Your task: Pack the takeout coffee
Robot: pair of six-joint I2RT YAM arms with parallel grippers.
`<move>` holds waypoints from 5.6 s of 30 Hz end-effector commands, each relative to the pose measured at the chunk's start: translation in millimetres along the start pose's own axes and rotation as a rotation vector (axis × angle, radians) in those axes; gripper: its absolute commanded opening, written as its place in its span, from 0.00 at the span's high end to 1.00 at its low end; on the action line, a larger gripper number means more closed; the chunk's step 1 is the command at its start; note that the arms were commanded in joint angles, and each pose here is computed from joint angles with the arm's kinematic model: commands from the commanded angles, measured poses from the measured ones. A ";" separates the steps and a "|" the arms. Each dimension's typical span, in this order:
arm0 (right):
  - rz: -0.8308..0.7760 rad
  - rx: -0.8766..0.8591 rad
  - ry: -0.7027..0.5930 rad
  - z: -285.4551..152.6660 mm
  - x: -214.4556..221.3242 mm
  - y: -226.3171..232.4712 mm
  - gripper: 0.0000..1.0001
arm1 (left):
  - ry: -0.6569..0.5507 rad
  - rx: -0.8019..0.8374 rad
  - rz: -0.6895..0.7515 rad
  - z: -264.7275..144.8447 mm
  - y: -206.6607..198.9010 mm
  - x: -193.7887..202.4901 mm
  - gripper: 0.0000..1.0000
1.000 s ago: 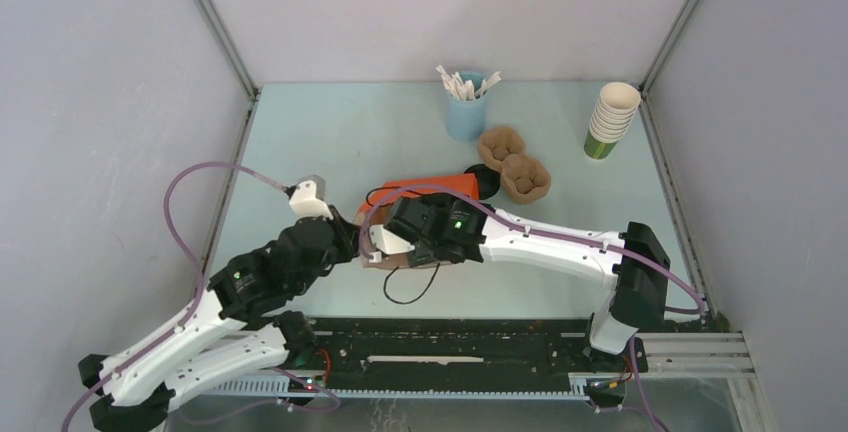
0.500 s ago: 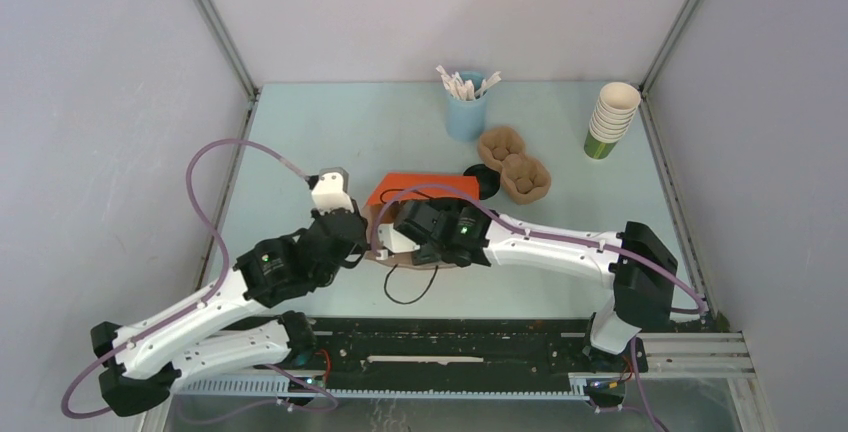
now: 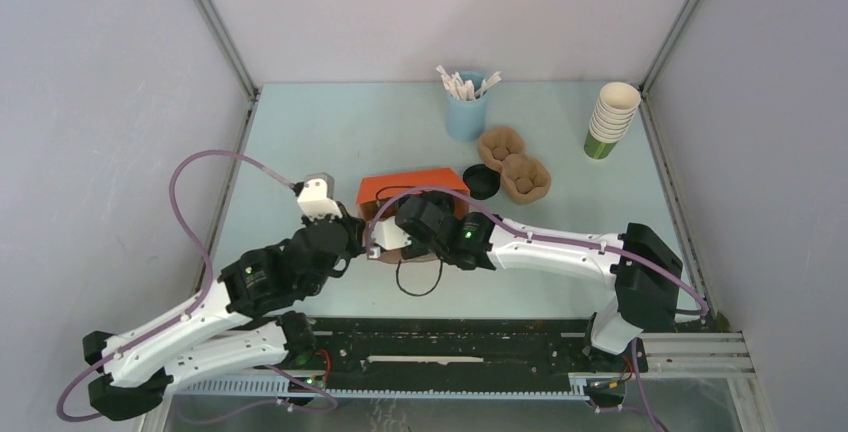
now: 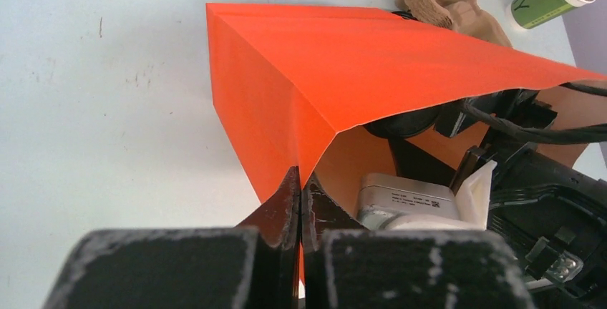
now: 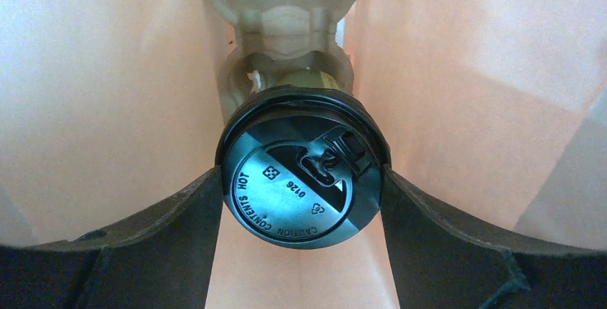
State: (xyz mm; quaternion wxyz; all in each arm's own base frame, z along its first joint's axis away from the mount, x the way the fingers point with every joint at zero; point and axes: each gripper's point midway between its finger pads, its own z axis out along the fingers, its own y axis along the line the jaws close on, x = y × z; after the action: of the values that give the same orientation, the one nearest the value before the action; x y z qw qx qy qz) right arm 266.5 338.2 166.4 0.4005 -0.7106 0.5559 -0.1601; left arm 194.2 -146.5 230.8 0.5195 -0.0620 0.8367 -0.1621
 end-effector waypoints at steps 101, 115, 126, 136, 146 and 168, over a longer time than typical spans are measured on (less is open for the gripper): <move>-0.025 -0.134 -0.412 33.4 -24.6 -19.5 0.50 | 0.080 0.132 0.029 1.9 -14.2 34.7 1.00; 0.022 -0.164 -0.360 65.3 -12.4 -5.8 0.51 | 0.083 0.138 0.028 1.4 -14.6 35.5 1.00; -0.017 -0.108 -0.298 78.1 -4.9 -10.6 0.51 | 0.084 0.139 0.022 0.4 -14.5 35.1 1.00; -0.034 -0.071 -0.265 88.8 -3.1 -12.1 0.46 | 0.084 0.139 0.019 0.0 -14.0 35.0 1.00; 0.029 -0.060 -0.274 66.9 -5.6 -22.2 0.29 | 0.078 0.126 0.017 -0.3 -11.6 33.3 1.00; 0.094 -0.084 -0.274 25.2 -9.2 -22.8 0.00 | 0.073 0.108 0.001 -3.0 -8.2 28.9 1.00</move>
State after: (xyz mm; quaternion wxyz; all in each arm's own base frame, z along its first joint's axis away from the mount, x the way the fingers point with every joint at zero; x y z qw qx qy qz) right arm 297.3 357.7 139.1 0.4195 -0.7417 0.5230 -0.0199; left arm 179.4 -158.8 199.7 0.4912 -0.0191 0.8493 -0.1927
